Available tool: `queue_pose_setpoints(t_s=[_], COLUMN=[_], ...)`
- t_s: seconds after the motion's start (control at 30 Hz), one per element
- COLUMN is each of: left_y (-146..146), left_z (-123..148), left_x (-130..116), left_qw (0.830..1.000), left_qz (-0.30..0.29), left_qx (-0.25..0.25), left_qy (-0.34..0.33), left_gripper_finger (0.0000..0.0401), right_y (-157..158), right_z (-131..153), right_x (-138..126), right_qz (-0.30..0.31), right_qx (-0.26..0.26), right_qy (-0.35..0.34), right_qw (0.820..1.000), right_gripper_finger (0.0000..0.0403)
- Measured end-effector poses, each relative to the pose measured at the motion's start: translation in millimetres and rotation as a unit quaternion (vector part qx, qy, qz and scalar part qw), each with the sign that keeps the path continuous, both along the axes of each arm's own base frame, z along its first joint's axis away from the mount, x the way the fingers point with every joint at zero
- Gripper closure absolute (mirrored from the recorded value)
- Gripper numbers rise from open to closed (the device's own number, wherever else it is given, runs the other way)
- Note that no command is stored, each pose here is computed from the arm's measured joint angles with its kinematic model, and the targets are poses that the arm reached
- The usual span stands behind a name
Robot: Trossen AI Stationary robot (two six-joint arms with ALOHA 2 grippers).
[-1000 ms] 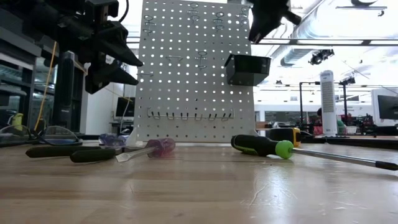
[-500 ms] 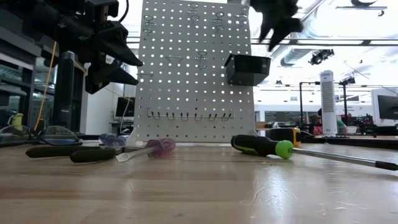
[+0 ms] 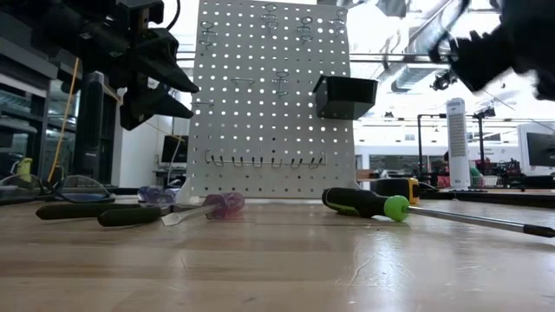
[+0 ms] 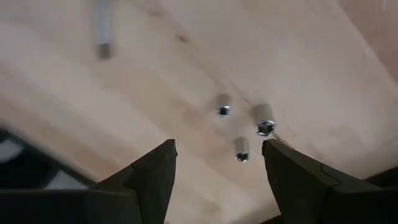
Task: Hang tools onto peg board
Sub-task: Put the silver socket into the black bin on the peg board
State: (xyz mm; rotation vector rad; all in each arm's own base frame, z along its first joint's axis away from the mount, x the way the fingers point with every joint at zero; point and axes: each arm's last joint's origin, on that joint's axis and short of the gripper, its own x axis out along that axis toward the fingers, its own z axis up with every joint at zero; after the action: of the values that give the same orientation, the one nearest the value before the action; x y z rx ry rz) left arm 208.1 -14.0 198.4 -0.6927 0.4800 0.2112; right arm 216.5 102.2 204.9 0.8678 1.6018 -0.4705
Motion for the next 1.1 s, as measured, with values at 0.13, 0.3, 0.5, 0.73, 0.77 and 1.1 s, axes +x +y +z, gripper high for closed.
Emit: queue_pose_setpoints(t_s=[0.13, 0.3, 0.5, 0.73, 0.77, 1.1], left_y=[0, 0, 0, 0, 0, 0], left_z=[0, 0, 0, 0, 0, 0], left_x=[0, 0, 0, 0, 0, 0], left_qw=[1.0, 1.0, 1.0, 1.0, 1.0, 1.0], left_qz=[0.0, 0.001, 0.005, 0.005, 0.005, 0.007], left_qx=[0.0, -0.002, -0.007, -0.008, -0.008, -0.011], left_qy=[0.0, 0.0, -0.001, 0.0, -0.001, -0.001], left_gripper_finger=[0.0229, 0.0229, 0.0229, 0.0229, 0.0229, 0.0229], right_y=[2, 4, 3, -3, -3, -1], right_z=[-20, -33, -53, -66, -66, -65], right_x=[-14, -20, -28, -35, -35, -31], right_qz=[-0.059, -0.092, -0.129, -0.159, -0.16, -0.16], right_qx=[-0.02, -0.021, -0.017, -0.053, -0.052, -0.033], right_qy=[0.048, 0.057, 0.057, 0.053, 0.048, 0.037], right_qw=[0.997, 0.994, 0.99, 0.984, 0.985, 0.986], right_gripper_finger=[0.0172, 0.0171, 0.0171, 0.0171, 0.0171, 0.0242])
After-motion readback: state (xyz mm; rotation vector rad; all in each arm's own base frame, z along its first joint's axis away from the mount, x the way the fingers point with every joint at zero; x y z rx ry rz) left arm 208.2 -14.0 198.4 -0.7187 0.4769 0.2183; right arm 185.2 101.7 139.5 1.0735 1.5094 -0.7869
